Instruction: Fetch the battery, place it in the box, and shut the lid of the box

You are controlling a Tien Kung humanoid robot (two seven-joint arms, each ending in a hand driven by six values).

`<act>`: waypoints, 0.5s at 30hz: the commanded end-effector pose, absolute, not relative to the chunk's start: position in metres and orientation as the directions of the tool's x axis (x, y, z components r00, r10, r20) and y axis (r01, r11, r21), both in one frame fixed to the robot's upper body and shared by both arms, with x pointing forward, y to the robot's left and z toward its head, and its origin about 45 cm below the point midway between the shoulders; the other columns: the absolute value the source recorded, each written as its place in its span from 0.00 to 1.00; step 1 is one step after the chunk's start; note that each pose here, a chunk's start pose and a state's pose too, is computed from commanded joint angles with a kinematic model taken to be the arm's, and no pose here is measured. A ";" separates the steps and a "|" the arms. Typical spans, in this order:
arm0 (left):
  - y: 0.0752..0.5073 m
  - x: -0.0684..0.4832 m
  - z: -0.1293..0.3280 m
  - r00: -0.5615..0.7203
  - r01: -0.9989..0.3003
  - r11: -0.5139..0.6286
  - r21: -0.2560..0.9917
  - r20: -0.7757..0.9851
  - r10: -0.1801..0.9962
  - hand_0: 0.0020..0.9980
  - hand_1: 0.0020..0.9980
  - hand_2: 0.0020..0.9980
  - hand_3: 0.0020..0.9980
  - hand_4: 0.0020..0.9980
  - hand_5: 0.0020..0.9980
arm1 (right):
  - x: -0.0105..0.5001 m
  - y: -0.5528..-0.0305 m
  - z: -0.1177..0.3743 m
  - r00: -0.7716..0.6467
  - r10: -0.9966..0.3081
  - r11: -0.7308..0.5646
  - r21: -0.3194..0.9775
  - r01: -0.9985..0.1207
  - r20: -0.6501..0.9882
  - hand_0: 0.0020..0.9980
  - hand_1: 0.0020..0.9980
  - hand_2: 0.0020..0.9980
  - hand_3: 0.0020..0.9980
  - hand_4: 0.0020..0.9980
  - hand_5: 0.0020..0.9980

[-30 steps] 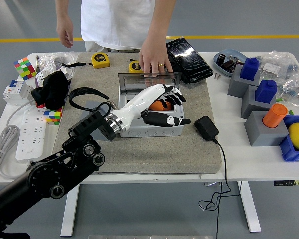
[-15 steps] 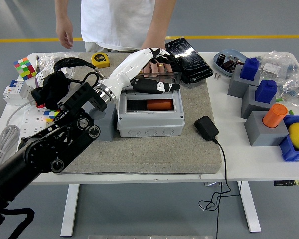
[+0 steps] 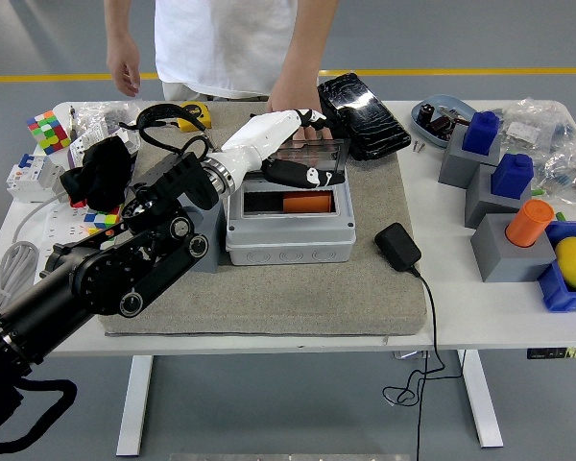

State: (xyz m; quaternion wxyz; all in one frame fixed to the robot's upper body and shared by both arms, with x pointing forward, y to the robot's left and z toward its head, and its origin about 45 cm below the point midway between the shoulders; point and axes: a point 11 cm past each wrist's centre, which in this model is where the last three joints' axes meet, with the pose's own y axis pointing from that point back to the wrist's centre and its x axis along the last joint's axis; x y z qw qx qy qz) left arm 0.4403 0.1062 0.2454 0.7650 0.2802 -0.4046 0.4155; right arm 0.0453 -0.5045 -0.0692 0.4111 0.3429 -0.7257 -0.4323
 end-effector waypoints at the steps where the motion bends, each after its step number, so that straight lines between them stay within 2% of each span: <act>1: 0.106 0.439 0.245 0.329 -0.861 0.500 0.094 0.852 0.407 0.82 0.82 0.80 0.79 1.00 0.61 | 0.045 -0.505 -0.069 -0.428 -0.852 0.391 0.909 -0.142 0.300 0.57 0.60 0.59 0.55 0.94 0.48; 15: 0.114 0.424 0.238 0.372 -0.848 0.512 0.140 0.845 0.384 0.76 0.77 0.78 0.78 1.00 0.60 | 0.044 -0.506 -0.069 -0.429 -0.851 0.393 0.909 -0.141 0.302 0.57 0.61 0.59 0.55 0.95 0.47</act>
